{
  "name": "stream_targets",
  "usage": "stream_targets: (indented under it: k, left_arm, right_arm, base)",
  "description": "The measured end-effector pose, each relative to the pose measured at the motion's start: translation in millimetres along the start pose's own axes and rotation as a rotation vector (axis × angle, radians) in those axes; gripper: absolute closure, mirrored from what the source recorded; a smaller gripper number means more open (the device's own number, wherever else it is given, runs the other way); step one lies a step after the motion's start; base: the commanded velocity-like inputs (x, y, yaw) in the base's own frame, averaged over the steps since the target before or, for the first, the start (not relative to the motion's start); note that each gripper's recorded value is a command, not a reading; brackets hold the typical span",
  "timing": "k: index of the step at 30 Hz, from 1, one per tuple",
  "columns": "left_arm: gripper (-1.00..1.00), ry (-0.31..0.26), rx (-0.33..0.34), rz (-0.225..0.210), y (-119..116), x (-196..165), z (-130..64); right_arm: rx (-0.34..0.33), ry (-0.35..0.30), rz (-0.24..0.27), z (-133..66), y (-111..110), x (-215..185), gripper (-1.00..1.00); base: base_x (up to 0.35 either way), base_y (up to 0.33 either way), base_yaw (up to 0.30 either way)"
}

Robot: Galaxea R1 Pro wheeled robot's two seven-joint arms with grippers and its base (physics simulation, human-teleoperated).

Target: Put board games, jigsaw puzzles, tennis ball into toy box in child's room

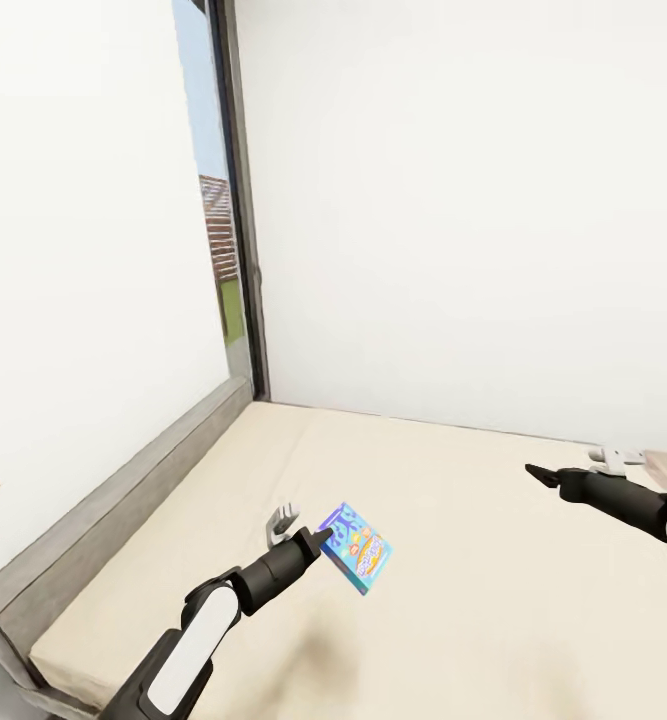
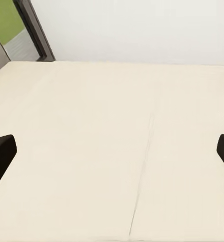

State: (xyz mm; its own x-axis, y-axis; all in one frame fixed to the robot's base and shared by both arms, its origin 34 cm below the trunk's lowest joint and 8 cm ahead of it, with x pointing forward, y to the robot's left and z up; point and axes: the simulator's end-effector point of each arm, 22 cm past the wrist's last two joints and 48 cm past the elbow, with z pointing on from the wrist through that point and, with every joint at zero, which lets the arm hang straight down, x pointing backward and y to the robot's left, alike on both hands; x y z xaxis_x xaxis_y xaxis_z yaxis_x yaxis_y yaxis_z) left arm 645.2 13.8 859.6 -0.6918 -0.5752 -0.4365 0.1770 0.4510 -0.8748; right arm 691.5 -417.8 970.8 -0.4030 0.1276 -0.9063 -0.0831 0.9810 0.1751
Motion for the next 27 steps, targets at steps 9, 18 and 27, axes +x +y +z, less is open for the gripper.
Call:
stream_targets:
  k: [9, 18, 27]
  left_arm:
    - [1.00, 0.000, -0.002, 0.001, -13, -7, -2.8]
    - [1.00, 0.000, -0.004, 0.001, -25, -13, -5.8]
    - [1.00, 0.001, -0.006, 0.007, -38, -21, -7.5]
  right_arm:
    - [0.000, 0.000, 0.001, -5.4, 2, -14, -1.00]
    - [0.001, -0.002, 0.002, -11.4, 4, -28, -1.00]
    - [0.001, -0.003, 0.003, -17.5, 6, -41, -1.00]
  base:
    - [0.000, 0.000, -0.282]
    - [0.000, 0.000, -0.282]
    - [0.000, 0.000, -0.282]
